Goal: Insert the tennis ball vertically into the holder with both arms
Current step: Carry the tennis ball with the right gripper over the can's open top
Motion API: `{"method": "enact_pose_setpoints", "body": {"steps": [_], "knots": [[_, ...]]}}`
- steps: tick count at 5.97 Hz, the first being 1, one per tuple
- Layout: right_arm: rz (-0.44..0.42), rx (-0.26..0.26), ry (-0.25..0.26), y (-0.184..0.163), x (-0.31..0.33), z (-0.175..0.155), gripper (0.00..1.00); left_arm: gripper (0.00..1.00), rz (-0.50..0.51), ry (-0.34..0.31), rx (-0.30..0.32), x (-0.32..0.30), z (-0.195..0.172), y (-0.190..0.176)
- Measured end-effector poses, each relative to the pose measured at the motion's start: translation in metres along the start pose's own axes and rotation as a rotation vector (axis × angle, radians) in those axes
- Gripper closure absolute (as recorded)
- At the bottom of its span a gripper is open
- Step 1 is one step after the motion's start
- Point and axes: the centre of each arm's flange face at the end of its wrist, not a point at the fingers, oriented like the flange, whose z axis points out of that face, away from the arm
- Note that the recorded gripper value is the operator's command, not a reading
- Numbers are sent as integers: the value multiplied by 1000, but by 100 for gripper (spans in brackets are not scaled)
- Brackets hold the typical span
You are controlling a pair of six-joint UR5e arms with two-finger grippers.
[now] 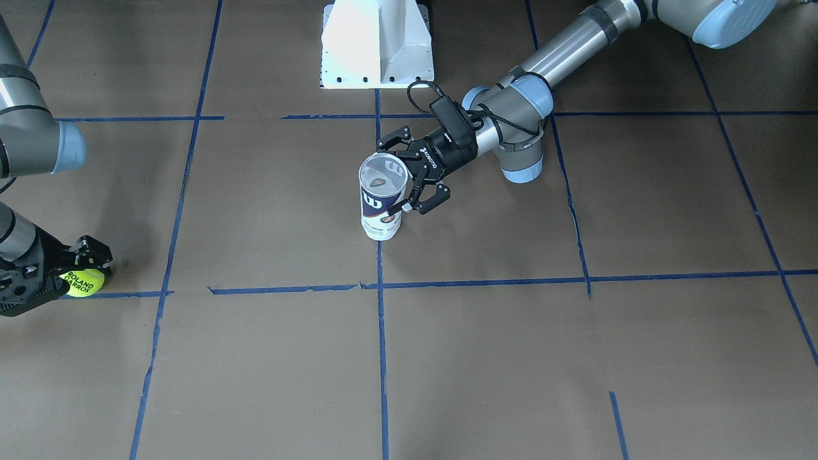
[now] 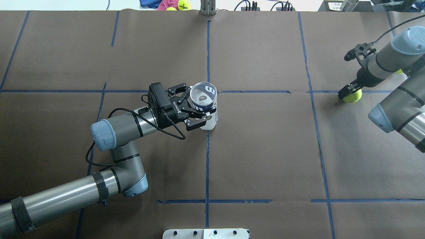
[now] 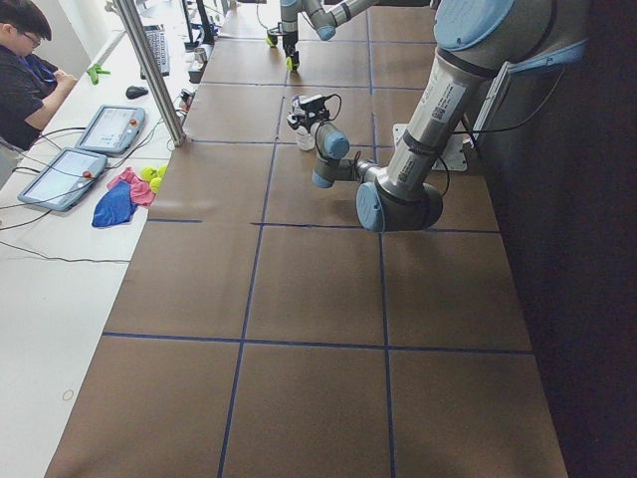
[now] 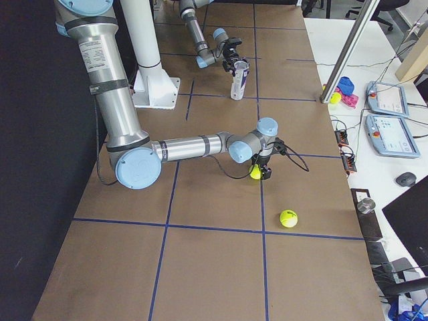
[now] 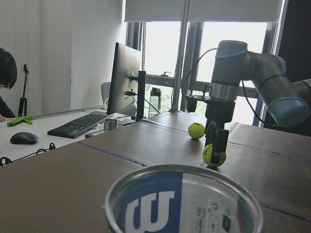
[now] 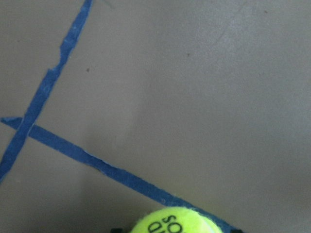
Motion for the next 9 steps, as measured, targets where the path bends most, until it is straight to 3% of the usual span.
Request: {"method": "enact_pose_setpoints", "body": {"steps": [3, 5, 9], "knots": [[64, 65, -20, -15, -28, -38, 84, 10, 0, -2, 1, -1, 0, -1], [183, 115, -55, -47, -97, -116, 83, 11, 0, -1, 1, -1, 2, -2], [463, 110, -139, -119, -298, -255, 87, 12, -1, 3, 4, 3, 5, -5]]}}
